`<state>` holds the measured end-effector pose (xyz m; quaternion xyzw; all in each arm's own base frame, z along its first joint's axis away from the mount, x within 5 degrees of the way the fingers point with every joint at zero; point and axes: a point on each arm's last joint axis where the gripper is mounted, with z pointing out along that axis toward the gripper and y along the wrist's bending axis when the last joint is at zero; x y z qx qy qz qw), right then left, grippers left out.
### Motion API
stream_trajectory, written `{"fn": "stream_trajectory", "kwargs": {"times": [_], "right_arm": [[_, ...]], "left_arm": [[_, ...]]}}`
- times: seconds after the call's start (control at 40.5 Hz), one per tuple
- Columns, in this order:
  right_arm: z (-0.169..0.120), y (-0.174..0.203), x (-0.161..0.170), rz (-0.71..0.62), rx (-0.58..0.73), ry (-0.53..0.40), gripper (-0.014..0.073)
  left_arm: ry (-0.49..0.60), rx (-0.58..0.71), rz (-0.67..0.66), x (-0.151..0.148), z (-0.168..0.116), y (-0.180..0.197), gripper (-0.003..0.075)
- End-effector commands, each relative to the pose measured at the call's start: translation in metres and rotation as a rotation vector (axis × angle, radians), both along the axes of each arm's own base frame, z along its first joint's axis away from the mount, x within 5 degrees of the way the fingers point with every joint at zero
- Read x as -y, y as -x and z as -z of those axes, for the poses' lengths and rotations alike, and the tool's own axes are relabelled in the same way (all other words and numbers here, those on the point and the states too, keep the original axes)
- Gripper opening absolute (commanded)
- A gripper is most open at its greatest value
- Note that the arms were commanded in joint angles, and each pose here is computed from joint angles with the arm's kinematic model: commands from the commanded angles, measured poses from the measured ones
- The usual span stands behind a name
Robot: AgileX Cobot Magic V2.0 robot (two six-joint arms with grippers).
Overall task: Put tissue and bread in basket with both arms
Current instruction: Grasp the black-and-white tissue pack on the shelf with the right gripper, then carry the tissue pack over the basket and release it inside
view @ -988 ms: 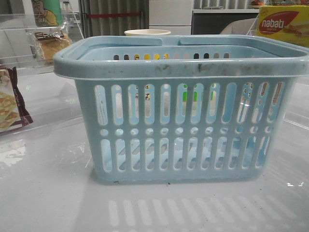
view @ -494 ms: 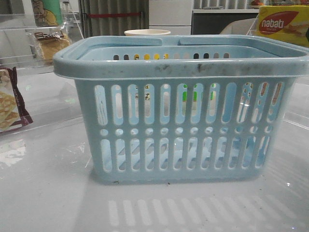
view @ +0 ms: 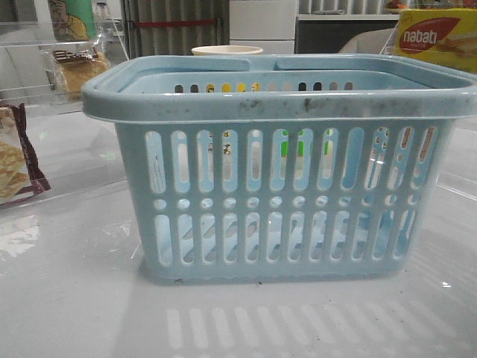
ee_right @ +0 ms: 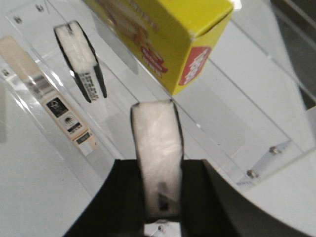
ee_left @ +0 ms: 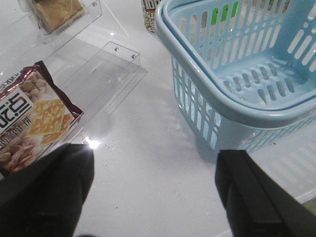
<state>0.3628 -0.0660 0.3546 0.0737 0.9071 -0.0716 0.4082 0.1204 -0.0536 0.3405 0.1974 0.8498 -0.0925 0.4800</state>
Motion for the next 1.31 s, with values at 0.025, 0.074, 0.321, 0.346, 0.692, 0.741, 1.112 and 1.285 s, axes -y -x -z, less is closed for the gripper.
{"fn": "stream_trajectory", "kwargs": {"times": [0.025, 0.074, 0.321, 0.346, 0.692, 0.741, 1.112, 1.285], "right_arm": [[-0.067, 0.040, -0.024, -0.050, 0.198, -0.008, 0.0171], [-0.075, 0.052, -0.036, -0.081, 0.225, -0.017, 0.0171], [-0.072, 0.099, -0.099, -0.300, 0.272, -0.067, 0.0171], [-0.069, 0.101, -0.104, -0.320, 0.270, -0.075, 0.0171], [-0.010, 0.109, -0.187, -0.615, 0.206, -0.142, 0.0174], [-0.004, 0.108, -0.196, -0.641, 0.192, -0.143, 0.0187], [0.022, 0.088, -0.216, -0.665, 0.157, -0.140, 0.0540], [0.010, 0.100, -0.209, -0.664, 0.144, -0.137, 0.0539]], "left_arm": [[0.047, 0.084, 0.009, 0.003, -0.014, -0.002, 0.0561], [0.047, 0.084, 0.009, 0.003, -0.014, -0.002, 0.0561], [0.047, 0.084, 0.009, 0.003, -0.014, -0.002, 0.0561], [0.047, 0.084, 0.009, 0.003, -0.014, -0.002, 0.0561], [0.047, 0.084, 0.009, 0.003, -0.014, -0.002, 0.0561], [0.047, 0.084, 0.009, 0.003, -0.014, -0.002, 0.0561], [0.047, 0.084, 0.009, 0.003, -0.014, -0.002, 0.0561], [0.047, 0.083, 0.009, 0.003, -0.014, -0.002, 0.0561]]}}
